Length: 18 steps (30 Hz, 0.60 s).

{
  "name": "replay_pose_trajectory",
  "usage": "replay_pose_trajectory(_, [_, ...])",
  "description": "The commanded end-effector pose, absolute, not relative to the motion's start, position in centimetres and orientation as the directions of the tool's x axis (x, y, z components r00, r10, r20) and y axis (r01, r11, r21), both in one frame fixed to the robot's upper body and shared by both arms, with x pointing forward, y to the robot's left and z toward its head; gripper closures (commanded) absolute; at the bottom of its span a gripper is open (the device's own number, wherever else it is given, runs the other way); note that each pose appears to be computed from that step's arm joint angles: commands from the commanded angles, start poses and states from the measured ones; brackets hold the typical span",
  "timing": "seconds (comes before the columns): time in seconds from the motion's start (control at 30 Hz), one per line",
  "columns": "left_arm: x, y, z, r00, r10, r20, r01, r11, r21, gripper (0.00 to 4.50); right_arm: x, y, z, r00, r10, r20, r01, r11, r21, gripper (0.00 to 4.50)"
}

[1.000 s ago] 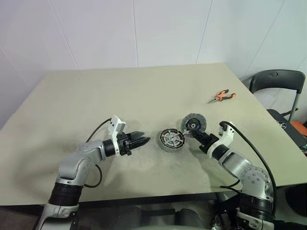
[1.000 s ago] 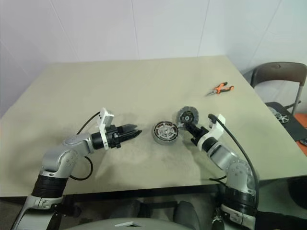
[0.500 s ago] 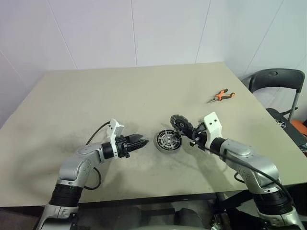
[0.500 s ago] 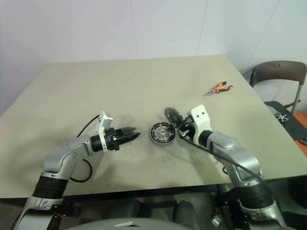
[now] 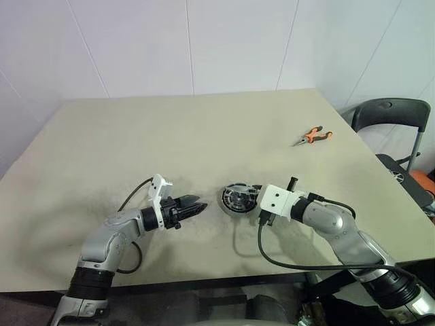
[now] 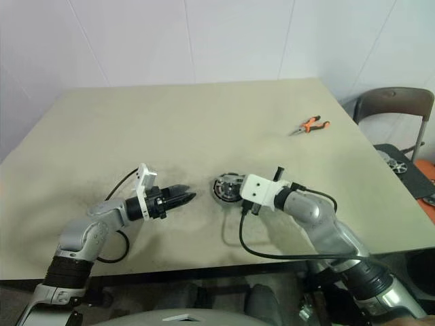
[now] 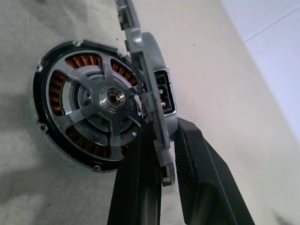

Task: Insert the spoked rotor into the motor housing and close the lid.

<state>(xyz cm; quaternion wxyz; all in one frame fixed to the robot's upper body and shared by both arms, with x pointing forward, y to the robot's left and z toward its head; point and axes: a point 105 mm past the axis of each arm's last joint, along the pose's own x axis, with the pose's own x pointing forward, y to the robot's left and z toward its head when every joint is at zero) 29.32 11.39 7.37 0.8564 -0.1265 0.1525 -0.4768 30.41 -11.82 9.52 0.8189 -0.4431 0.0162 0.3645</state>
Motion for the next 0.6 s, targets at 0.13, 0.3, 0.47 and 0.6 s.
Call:
replay_pose_trajectory(0.13, [29.7,11.9,7.6,0.515,-0.849,-0.117,0.787,0.523,-0.328,2.14,30.9,-11.4,9.7,0.765,0.578,-0.284,-0.554,0.364,-0.749,3.34])
replay_pose_trajectory(0.3, [30.0,12.1,7.1,0.519,-0.846,-0.122,0.783,0.528,-0.328,2.14,30.9,-11.6,9.2,0.783,0.556,-0.279,-0.545,0.397,-0.739,1.66])
replay_pose_trajectory(0.47, [30.2,12.2,7.1,0.518,-0.847,-0.12,0.786,0.527,-0.324,2.14,30.6,-12.5,8.0,0.788,0.528,-0.317,-0.546,0.361,-0.756,0.02])
replay_pose_trajectory(0.6, [30.2,12.1,7.2,0.514,-0.849,-0.12,0.788,0.523,-0.324,2.14,28.3,-12.8,6.0,0.656,0.591,-0.47,-0.699,0.239,-0.675,0.02])
